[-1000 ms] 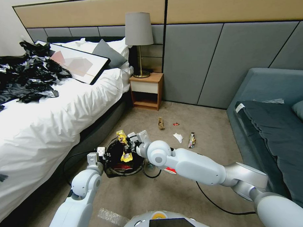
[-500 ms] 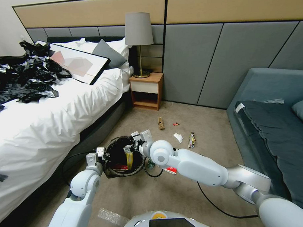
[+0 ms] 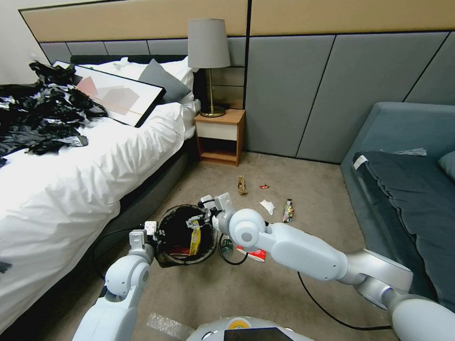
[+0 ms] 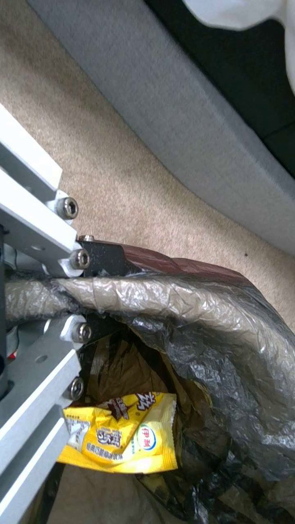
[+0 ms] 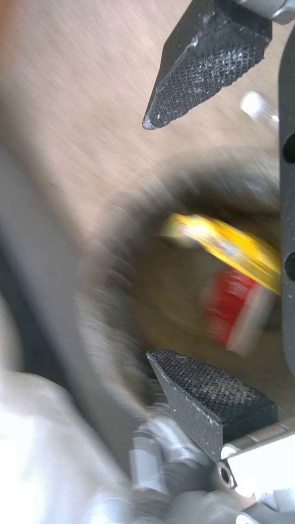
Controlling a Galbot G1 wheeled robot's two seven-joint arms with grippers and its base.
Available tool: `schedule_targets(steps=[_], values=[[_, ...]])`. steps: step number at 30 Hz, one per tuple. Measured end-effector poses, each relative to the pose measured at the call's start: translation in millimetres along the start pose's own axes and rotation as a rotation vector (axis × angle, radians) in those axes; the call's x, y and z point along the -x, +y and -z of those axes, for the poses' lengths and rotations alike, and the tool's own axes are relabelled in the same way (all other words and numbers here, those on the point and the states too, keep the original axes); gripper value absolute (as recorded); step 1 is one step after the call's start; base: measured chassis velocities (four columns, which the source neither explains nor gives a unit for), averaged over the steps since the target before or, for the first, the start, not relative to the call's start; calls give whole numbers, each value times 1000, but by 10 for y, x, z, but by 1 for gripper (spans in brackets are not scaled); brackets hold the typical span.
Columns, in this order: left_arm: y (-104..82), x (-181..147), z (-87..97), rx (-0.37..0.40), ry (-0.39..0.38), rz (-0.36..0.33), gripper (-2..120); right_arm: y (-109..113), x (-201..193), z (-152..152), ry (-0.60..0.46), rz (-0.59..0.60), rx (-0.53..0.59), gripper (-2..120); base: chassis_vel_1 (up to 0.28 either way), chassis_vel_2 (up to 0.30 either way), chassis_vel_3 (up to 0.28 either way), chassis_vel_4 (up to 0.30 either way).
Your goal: Pick up the trash bin, then pick up the garbage from the floor and place it into the trash bin.
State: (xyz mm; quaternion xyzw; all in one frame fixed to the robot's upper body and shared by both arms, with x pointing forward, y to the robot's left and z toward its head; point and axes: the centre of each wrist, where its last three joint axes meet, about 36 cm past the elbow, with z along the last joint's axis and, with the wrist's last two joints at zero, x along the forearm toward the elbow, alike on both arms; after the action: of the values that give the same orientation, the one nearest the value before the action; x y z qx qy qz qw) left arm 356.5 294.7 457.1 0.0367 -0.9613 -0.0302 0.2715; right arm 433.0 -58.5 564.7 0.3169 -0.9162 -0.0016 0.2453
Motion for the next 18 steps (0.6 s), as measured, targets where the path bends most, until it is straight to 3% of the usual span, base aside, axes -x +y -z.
schedule_targets(steps=[1,2,5,9,11,16,18], values=[[10,-4,5,2,-2,4,0,-175,-59,80,-73,-56,-19,100,0,0,0,0],[10,-4,5,2,-2,4,0,-175,-59,80,-73,-56,-19,100,0,0,0,0],[10,-26,24,13,-11,4,0,-668,-264,259,-229,-212,-65,100,0,0,0,0],[3,-45,38,14,-17,0,0,-908,-428,295,-300,-300,-89,100,0,0,0,0],[0,-62,42,12,-20,-1,0,-1224,-625,201,-389,-433,-138,100,0,0,0,0],[-12,-85,30,8,-18,-5,0,-1478,-836,-102,-464,-590,-149,100,0,0,0,0],[-21,-108,23,5,-18,-7,0,-1643,-969,-384,-500,-698,-148,100,0,0,0,0]])
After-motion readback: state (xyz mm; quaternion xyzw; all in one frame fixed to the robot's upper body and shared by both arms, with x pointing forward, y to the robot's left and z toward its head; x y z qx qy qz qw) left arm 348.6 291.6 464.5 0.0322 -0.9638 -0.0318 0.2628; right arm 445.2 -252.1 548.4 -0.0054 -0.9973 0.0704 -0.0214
